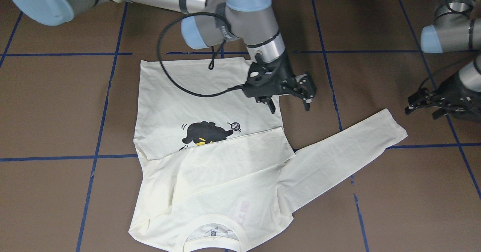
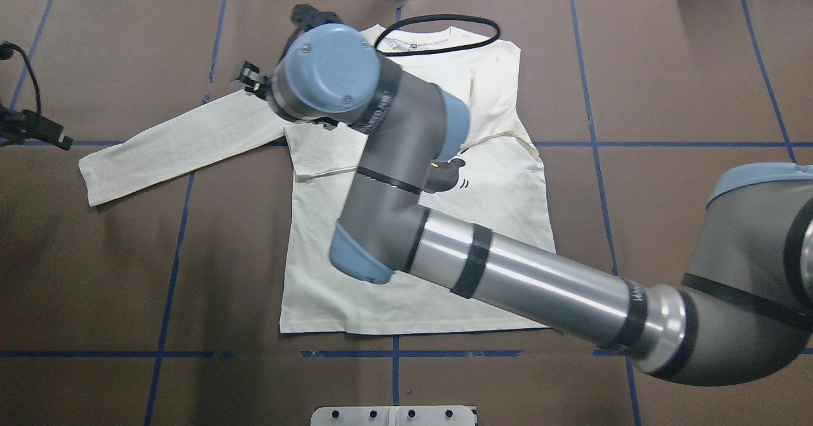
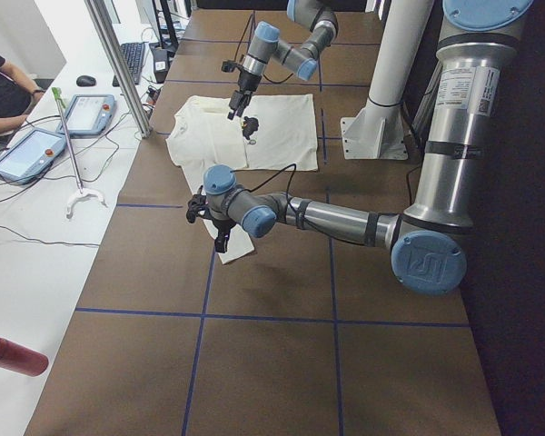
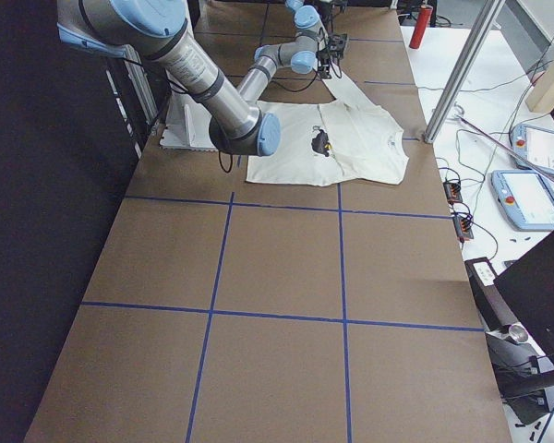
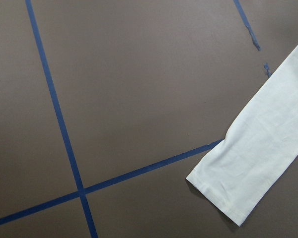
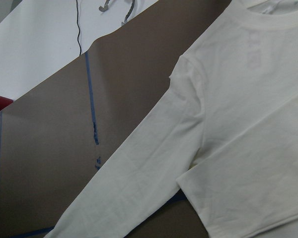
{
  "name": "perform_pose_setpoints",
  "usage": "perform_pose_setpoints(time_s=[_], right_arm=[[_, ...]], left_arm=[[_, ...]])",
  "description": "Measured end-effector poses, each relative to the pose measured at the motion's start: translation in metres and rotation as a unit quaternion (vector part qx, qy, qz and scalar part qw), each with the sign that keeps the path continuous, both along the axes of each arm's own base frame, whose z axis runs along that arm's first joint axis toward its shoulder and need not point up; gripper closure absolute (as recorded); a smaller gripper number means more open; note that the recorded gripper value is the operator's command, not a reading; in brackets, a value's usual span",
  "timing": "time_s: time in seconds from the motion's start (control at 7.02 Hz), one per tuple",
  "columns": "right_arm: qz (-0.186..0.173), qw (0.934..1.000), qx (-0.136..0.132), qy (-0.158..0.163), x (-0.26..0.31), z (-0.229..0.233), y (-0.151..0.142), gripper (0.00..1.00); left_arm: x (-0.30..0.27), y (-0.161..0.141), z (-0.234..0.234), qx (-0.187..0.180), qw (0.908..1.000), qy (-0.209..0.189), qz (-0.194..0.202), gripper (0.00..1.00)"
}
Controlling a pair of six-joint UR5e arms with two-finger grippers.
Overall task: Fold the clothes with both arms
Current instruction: 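Lay the sleeve diagonally over the shirt front and release with the right gripper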
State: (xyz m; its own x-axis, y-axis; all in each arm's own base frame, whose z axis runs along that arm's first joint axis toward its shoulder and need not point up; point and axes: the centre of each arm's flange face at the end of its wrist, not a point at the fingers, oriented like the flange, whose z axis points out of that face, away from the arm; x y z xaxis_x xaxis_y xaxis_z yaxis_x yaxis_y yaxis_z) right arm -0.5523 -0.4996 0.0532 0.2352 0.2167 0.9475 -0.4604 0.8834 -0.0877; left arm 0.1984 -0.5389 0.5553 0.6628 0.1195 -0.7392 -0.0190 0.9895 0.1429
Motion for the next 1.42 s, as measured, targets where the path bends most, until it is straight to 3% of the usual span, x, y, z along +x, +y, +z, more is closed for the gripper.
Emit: perform_pose_setpoints(time_s=[0.28,0.43,0.57,0.71,1.42], right_arm=[[-0.009,0.9997,0.007,0.019,0.065,0.063,0.005,0.0],[-0.012,0.9996,0.011,0.024,0.076,0.075,0.009,0.0],[-0.013,0.9995,0.013,0.026,0.08,0.079,0.012,0.0],[-0.013,0.9995,0.013,0.027,0.081,0.081,0.012,0.0],[-0.013,0.9992,0.009,0.036,0.08,0.094,0.013,0.0]], left_arm=[[0.028,-0.002,0.044,-0.01,0.9997,-0.02,-0.009,0.21],[0.032,-0.004,0.063,-0.008,0.9997,-0.02,-0.01,0.3],[0.035,-0.008,0.071,-0.007,0.9997,-0.02,-0.01,0.6],[0.037,-0.01,0.072,-0.006,0.9997,-0.018,-0.011,1.0],[0.041,-0.014,0.034,0.015,0.9998,0.01,-0.007,1.0]])
